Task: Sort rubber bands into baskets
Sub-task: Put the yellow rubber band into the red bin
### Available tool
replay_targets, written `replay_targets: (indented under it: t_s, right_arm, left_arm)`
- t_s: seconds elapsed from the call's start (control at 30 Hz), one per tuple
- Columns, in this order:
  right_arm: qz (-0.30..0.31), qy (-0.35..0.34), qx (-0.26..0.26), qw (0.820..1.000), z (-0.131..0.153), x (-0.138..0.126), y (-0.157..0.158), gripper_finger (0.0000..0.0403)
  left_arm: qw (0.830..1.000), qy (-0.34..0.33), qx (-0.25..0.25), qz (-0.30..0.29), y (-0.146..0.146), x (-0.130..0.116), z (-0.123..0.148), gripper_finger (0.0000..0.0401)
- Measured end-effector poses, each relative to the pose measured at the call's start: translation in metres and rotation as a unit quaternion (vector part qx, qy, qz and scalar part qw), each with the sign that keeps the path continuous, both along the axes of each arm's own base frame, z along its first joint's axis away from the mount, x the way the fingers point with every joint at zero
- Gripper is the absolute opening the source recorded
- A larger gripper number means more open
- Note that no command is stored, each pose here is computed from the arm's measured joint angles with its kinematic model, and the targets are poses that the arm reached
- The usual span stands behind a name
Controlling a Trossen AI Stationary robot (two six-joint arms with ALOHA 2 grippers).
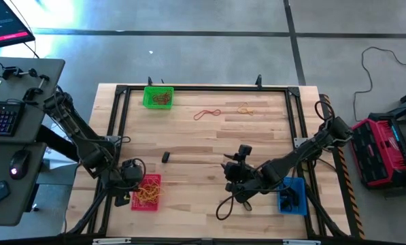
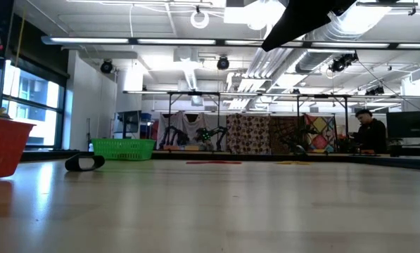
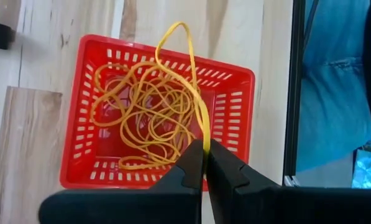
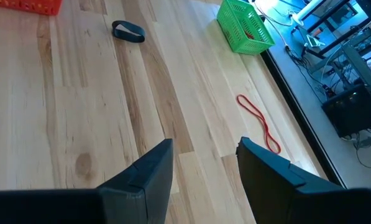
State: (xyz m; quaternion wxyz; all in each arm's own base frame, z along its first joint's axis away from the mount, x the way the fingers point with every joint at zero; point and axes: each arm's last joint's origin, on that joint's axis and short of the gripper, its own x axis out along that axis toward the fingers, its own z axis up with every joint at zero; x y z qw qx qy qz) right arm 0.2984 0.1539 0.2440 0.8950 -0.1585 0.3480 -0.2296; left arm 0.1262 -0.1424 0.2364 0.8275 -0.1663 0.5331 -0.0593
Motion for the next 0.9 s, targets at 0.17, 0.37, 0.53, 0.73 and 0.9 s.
replay_targets:
  t_s: [0.17,0.37,0.53,0.73,0.9]
  right_arm:
    - [0.003,0.003,0.006,1.0,0.0,0.0,0.0,0.0167]
    - [0.003,0.003,0.006,1.0,0.0,0.0,0.0,0.0167]
    - [0.003,0.003,0.006,1.0,0.0,0.0,0.0,0.0167]
    - [0.003,0.003,0.006,1.0,0.0,0.0,0.0,0.0167]
    - [0.003,0.004,0.006,1.0,0.0,0.0,0.0,0.0167]
  left_arm:
    - [1.0,0.025,0.013,0.008,0.003,-0.003,-0.003,0.0]
    - [0.999,0.035,0.017,0.025,0.007,-0.011,-0.001,0.0]
    - [0.999,0.031,0.019,0.028,0.01,-0.012,0.001,0.0]
    - [0.999,0.006,0.009,0.035,0.016,-0.016,0.009,0.0]
    - [0.999,-0.025,0.005,0.046,0.021,-0.018,0.015,0.0]
